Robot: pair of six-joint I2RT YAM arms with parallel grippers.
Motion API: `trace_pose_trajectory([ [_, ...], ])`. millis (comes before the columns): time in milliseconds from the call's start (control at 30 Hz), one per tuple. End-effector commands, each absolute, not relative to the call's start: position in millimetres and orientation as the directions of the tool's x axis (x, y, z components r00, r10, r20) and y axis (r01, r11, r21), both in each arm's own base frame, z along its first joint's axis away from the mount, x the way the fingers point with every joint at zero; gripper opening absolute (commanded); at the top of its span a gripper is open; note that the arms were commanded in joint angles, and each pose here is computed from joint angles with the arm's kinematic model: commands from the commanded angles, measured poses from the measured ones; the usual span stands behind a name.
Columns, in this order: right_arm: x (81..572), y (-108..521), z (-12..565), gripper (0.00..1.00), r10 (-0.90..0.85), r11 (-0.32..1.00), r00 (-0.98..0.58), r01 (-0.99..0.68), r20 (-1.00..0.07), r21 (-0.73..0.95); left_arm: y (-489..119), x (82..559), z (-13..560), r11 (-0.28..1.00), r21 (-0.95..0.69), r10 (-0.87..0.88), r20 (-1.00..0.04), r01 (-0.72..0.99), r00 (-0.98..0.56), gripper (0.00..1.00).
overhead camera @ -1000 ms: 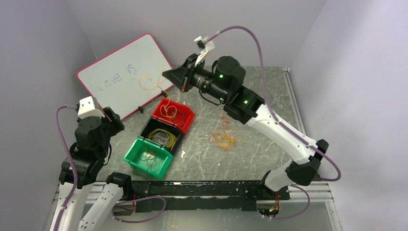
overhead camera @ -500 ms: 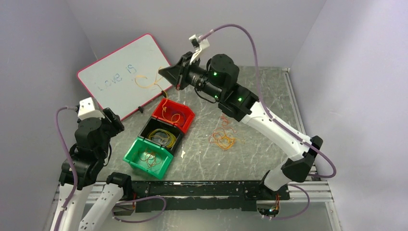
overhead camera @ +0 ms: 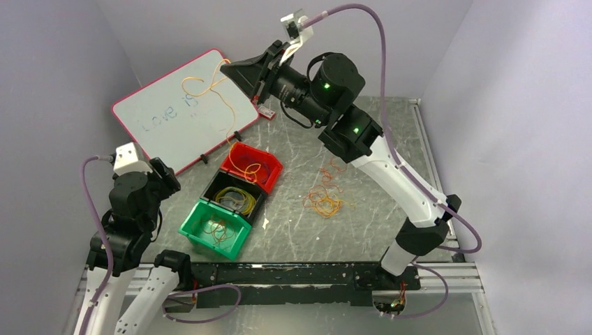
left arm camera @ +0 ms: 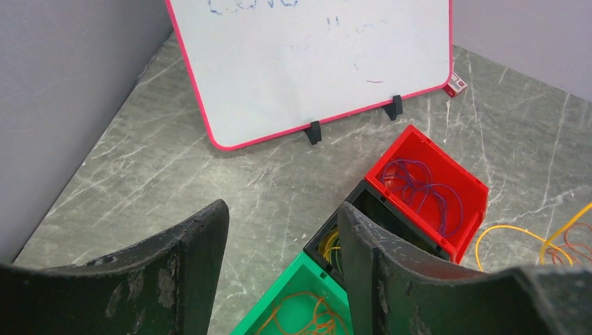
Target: Untangle the cables
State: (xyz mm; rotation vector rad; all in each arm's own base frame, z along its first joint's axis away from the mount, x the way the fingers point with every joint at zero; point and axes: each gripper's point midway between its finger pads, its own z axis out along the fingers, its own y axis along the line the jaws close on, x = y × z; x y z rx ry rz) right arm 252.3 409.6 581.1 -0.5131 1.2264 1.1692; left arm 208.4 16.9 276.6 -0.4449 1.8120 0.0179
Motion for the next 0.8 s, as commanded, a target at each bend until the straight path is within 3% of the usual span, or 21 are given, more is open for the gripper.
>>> trace_pose_trajectory([
  [0, 243, 425, 573, 0.0, 0.379, 0.327, -0.126, -0.908, -0.917, 0.26, 17, 210, 278, 0.926, -0.226, -0.293, -0.935, -0.302, -0.201, 0.64],
  [267, 249, 440, 543, 0.0, 0.35, 0.319, -0.183, -0.899, -0.919, 0.3, 16, 208, 278, 0.927, -0.231, -0.295, -0.935, -0.296, -0.195, 0.63],
  [600, 246, 455, 432, 0.0, 0.239, 0.305, -0.385, -0.842, -0.891, 0.445, 16, 208, 281, 0.927, -0.238, -0.298, -0.936, -0.289, -0.186, 0.63],
  [767, 248, 453, 377, 0.0, 0.18, 0.359, -0.44, -0.803, -0.88, 0.475, 13, 209, 282, 0.93, -0.241, -0.299, -0.935, -0.278, -0.189, 0.63],
])
